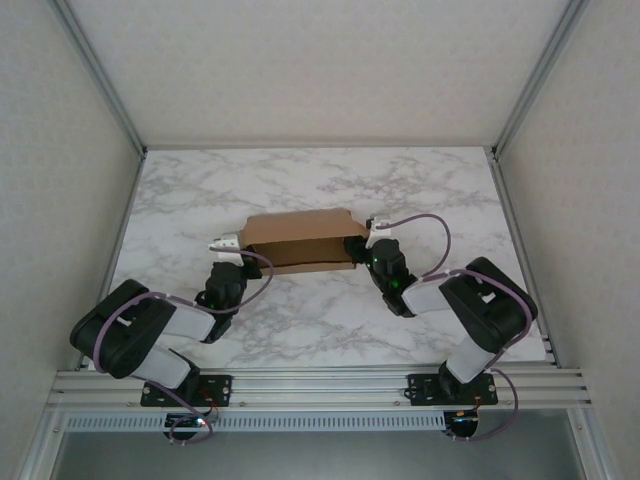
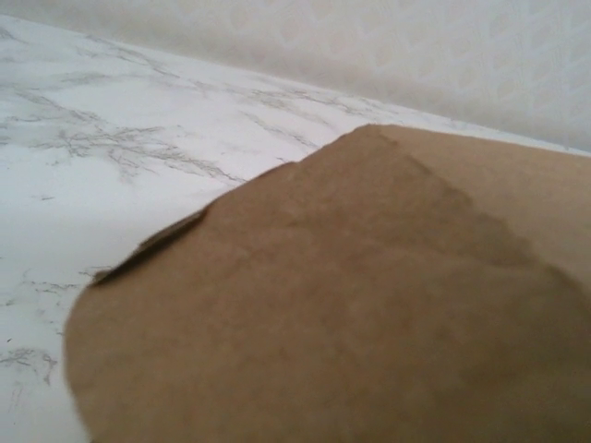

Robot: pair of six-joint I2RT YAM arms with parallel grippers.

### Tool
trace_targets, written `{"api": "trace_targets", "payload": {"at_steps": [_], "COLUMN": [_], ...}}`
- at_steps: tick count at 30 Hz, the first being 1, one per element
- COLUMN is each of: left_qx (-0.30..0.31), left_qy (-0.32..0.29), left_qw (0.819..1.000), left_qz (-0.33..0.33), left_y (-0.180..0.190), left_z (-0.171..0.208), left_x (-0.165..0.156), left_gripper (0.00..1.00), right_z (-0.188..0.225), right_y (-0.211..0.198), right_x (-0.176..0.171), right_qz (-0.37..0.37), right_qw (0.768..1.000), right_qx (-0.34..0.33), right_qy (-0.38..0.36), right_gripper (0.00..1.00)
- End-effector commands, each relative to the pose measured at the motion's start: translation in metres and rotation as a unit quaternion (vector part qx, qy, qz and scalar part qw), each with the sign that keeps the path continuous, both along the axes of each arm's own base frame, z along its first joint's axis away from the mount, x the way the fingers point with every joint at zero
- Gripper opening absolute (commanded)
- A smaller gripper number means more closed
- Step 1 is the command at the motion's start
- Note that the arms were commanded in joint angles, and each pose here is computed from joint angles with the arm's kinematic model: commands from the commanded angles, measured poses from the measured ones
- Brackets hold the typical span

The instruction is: Fold the paper box

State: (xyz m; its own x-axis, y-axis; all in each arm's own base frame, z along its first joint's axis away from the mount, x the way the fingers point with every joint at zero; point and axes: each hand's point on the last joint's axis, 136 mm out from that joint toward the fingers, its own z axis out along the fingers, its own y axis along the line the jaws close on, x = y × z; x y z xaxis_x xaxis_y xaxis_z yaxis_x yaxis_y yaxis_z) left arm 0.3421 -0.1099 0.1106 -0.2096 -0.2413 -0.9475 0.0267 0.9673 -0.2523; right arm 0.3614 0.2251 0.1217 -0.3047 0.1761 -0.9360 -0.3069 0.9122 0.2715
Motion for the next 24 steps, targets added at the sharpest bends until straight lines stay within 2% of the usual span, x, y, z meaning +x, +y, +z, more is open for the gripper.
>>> {"api": "trace_targets", "payload": {"at_steps": [1,5,12,15,18,24], "left_qx": [0.029,0.031,0.033,0.035,0.034,0.034], "left_qy": [0.028,0.03,0.035,0.038,0.038,0.042], "left_qw": [0.999,0.999,0.999,0.999,0.999,0.999], "left_qz": [0.003,0.005,0.002,0.002,0.007,0.003], "left_y": [0.0,0.0,-0.004,-0.004,-0.003,-0.003], "left_z": [-0.015,-0.015,-0.017,-0.019,-0.018,-0.02], "left_x": [0.0,0.0,0.005,0.005,0.005,0.003], "left_gripper": [0.0,0.0,0.0,0.0,0.0,0.0], "right_z": [0.012,-0.007,-0.02,-0.005,0.01,0.066], "right_y": [-0.006,-0.022,-0.069,-0.091,-0.114,-0.117], "right_x": [-0.009,-0.032,-0.05,-0.053,-0.052,-0.042], "right_qz": [-0.004,-0.007,-0.086,-0.131,-0.183,-0.194], "right_qw": [1.0,1.0,0.993,0.989,0.977,0.976], "right_qx": [0.016,0.013,-0.034,-0.041,-0.056,-0.072], "right_qy": [-0.009,0.027,0.067,0.06,0.095,0.072], "right_gripper": [0.47,0.48,0.51,0.51,0.52,0.45]}}
